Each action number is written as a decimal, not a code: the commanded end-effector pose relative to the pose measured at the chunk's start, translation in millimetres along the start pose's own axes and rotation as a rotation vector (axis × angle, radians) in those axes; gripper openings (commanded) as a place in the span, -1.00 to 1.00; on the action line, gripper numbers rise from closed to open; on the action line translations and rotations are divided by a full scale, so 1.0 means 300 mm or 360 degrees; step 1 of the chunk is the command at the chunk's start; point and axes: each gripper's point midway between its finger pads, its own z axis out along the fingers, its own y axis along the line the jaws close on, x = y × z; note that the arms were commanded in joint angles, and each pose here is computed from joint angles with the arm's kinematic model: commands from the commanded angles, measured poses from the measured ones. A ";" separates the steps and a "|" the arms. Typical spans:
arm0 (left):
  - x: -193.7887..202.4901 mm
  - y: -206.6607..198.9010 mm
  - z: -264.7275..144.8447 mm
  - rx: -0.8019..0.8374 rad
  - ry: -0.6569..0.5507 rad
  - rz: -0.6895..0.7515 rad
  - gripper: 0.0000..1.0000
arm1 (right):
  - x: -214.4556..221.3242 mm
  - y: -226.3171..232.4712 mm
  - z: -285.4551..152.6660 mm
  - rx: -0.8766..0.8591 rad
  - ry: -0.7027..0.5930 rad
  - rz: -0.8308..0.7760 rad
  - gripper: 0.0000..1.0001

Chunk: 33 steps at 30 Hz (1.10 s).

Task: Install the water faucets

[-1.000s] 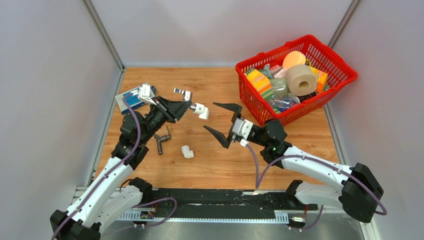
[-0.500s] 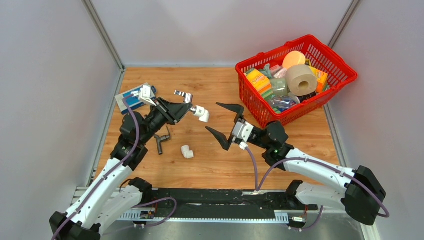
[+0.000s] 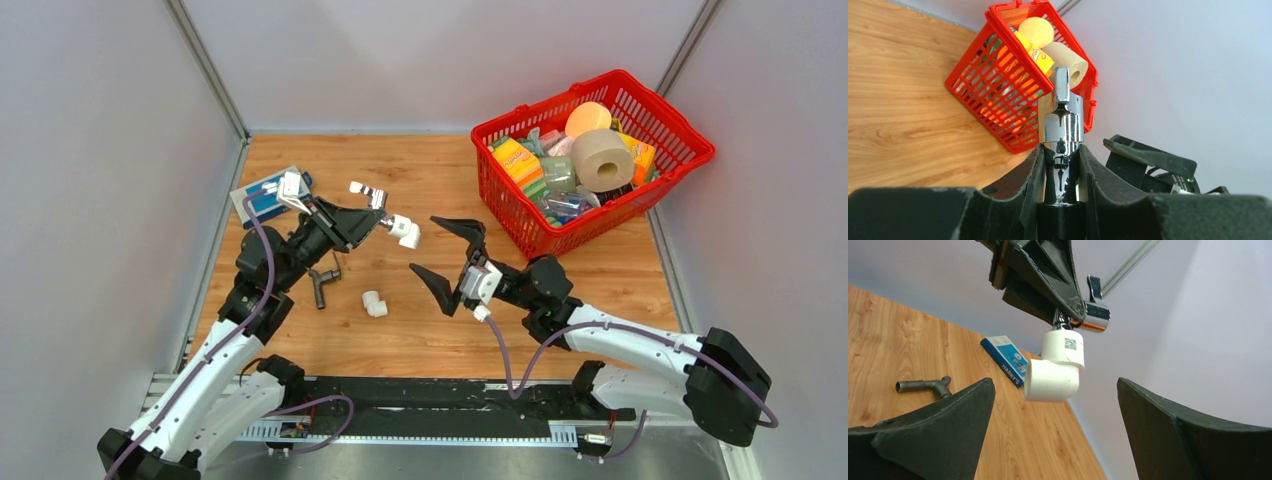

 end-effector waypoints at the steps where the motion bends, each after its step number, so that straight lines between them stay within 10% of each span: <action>1: -0.037 -0.096 -0.003 0.0167 -0.0029 -0.0037 -1.00 | -0.062 0.003 0.029 0.0013 -0.0098 -0.0231 0.99; 22: -0.023 -0.130 0.003 0.0238 0.0037 -0.0071 -1.00 | -0.005 -0.018 0.124 0.0173 -0.0043 -0.0495 0.36; 28: -0.017 -0.138 -0.011 0.0278 0.0032 -0.0011 -1.00 | -0.010 -0.006 0.144 0.0113 -0.0030 -0.0334 -0.07; 33: 0.003 -0.170 -0.037 0.0414 0.0058 0.0192 -1.00 | -0.028 0.040 0.159 -0.0041 -0.0015 -0.0058 -0.83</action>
